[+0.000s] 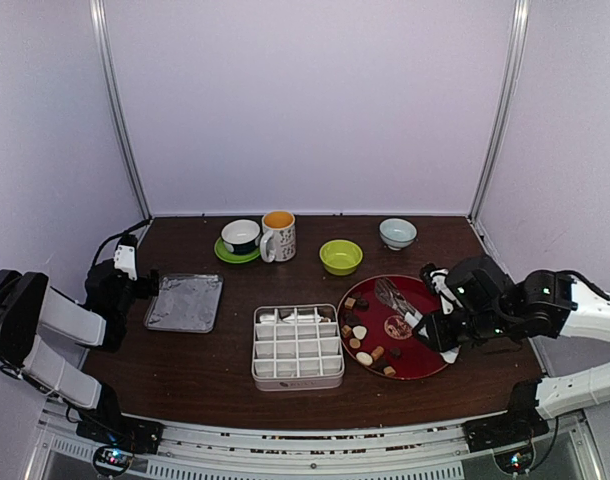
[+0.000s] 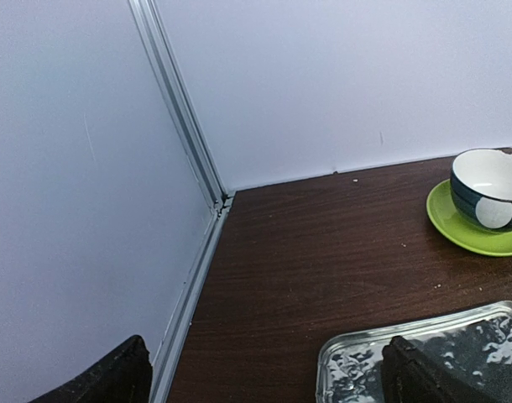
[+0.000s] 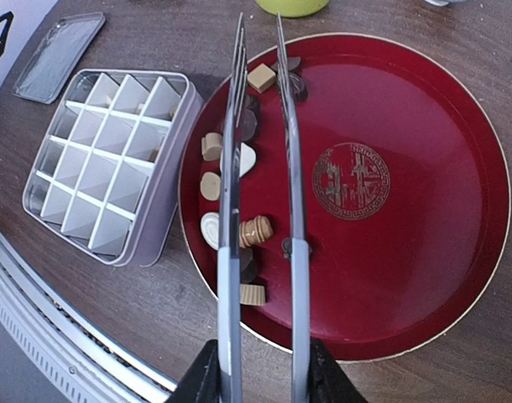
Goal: Pack the chocolate
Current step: Pick up the fake chocolate from the plate.
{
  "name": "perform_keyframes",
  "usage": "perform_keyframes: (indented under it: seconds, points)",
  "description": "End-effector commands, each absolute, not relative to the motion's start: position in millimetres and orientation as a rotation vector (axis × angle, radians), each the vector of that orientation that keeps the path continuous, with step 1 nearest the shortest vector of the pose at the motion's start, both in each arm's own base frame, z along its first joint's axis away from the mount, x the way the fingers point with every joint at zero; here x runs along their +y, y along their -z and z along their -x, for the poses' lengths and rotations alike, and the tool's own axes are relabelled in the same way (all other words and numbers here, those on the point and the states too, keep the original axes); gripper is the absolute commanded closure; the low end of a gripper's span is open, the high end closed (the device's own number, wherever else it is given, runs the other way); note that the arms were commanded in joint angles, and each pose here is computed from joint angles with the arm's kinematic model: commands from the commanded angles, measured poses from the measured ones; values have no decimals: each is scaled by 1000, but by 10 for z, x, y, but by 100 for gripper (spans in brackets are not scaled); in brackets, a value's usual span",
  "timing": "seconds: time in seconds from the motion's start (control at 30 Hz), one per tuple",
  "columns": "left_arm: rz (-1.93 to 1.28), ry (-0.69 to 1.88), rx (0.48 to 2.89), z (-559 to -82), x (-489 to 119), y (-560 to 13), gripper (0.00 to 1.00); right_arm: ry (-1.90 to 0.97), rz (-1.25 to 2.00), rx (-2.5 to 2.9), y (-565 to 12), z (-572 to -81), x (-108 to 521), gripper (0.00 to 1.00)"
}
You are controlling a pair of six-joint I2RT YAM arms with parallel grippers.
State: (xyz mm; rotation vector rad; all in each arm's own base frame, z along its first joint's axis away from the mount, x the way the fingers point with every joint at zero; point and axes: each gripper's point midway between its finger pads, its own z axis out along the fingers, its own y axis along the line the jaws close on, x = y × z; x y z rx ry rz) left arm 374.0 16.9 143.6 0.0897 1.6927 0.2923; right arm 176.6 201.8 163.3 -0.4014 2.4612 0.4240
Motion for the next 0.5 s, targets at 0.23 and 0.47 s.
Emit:
perform_keyframes:
  seconds: [0.23,0.47]
  points:
    - [-70,-295,1618,-3786,195,-1643,2,-391,386,2546,-1486,-1598,1810,69]
    - [-71,-294,1619,-3786,195,-1641,2,-423,383,2579,-1416,-1511,1788,69]
